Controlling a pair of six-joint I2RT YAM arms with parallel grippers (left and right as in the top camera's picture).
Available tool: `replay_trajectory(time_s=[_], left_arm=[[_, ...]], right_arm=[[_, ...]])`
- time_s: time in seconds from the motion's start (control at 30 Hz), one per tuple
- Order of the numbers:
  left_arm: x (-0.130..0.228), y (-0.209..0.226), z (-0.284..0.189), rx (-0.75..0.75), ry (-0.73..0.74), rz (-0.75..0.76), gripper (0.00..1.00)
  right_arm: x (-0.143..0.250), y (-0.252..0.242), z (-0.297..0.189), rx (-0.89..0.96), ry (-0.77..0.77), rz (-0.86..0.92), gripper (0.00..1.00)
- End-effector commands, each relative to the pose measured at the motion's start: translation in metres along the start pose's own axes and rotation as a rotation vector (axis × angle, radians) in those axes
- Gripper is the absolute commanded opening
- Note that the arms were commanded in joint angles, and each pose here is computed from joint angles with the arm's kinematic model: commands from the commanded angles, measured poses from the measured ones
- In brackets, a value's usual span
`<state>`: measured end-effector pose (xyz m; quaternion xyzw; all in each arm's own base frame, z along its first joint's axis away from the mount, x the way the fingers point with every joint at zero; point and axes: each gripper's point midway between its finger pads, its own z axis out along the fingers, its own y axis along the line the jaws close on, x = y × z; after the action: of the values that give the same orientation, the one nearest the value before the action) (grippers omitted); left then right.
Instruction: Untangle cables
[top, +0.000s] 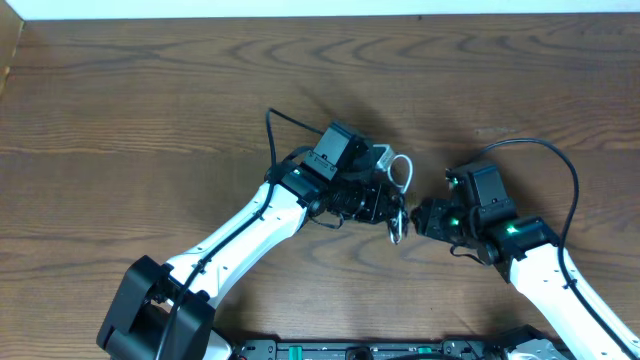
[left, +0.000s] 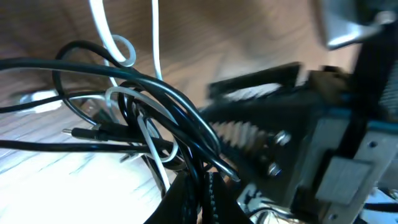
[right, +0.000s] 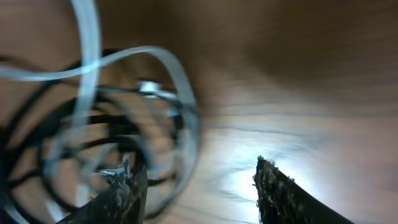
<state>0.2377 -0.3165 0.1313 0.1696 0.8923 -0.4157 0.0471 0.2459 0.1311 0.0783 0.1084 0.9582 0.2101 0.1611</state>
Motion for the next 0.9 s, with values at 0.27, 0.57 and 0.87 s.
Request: replay_trajectory(time_s=[0.27, 0.57, 0.87], left_arm=[[0.007, -0.050, -0.011, 0.267, 0.056, 0.167, 0.07], [0.009, -0.083, -0.023, 0.454, 0.077, 0.247, 0.07], [0.006, -0.072, -0.019, 0.391, 0.054, 0.254, 0.08]], right_arm=[[0.022, 0.045, -0.006, -0.255, 0.134, -0.041, 0.56], [0.014, 0.036, -0.003, -0.199, 0.090, -0.037, 0.56], [0.008, -0.018, 0.001, 0.087, 0.019, -0.009, 0.50]])
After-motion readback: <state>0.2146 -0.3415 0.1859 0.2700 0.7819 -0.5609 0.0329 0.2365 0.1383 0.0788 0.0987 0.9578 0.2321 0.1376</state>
